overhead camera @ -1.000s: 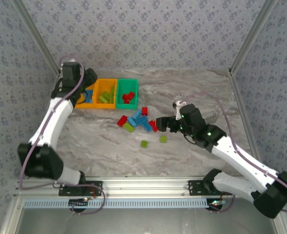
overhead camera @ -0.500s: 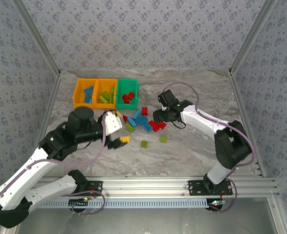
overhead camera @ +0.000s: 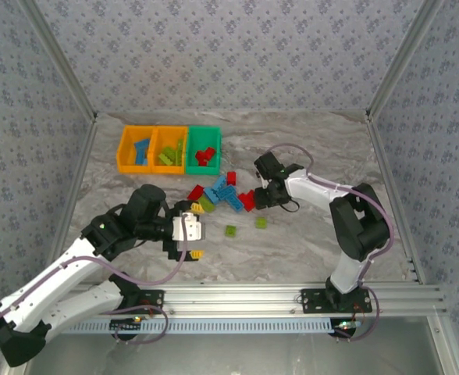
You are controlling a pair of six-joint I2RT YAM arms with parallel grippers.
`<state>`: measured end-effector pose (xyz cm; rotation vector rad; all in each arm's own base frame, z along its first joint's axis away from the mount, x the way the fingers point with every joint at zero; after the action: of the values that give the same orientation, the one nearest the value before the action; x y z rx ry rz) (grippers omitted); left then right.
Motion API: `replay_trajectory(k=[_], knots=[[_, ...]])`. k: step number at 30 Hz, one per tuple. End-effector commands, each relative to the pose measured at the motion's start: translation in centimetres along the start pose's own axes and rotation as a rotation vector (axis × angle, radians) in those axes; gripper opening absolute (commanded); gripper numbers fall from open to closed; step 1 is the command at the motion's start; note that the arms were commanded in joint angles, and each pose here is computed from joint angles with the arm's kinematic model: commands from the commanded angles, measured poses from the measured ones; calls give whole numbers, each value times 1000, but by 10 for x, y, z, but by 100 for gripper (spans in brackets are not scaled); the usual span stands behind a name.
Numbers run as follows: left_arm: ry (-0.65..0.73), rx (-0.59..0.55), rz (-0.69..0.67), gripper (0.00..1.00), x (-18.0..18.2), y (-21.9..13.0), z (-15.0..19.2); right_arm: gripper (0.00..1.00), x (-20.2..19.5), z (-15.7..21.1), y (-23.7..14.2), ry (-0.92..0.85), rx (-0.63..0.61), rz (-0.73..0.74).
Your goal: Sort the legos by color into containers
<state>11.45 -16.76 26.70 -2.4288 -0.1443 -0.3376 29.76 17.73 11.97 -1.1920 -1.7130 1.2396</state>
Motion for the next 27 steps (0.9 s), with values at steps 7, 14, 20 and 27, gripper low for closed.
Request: replay_trajectory(k=[7, 14, 20, 27], knots=[[-1, -72, 24, 99, 4, 0, 1, 64, 6, -2, 2, -65, 11, -53], [-17, -59, 14, 99, 7, 1, 5, 59, 8, -32, 28, -90, 38, -89], [-21, -63, 17, 99, 7, 2, 6, 52, 6, -30, 40, -72, 63, -135], [-25, -71, 21, 99, 7, 2, 6, 43, -3, -17, 25, -38, 58, -84]])
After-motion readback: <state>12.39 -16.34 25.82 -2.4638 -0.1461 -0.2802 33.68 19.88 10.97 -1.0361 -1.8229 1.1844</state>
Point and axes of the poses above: each hand's point on the last joint's axis, 136 mm out from that joint toward the fingers, its own y axis out along the fingers, its own x axis along the line the jaws close on, z = x × y, the point moved 8 cm from there along -y, back along the fingers, and after that the axes turned 2 degrees about -y, right-handed, at the moved point
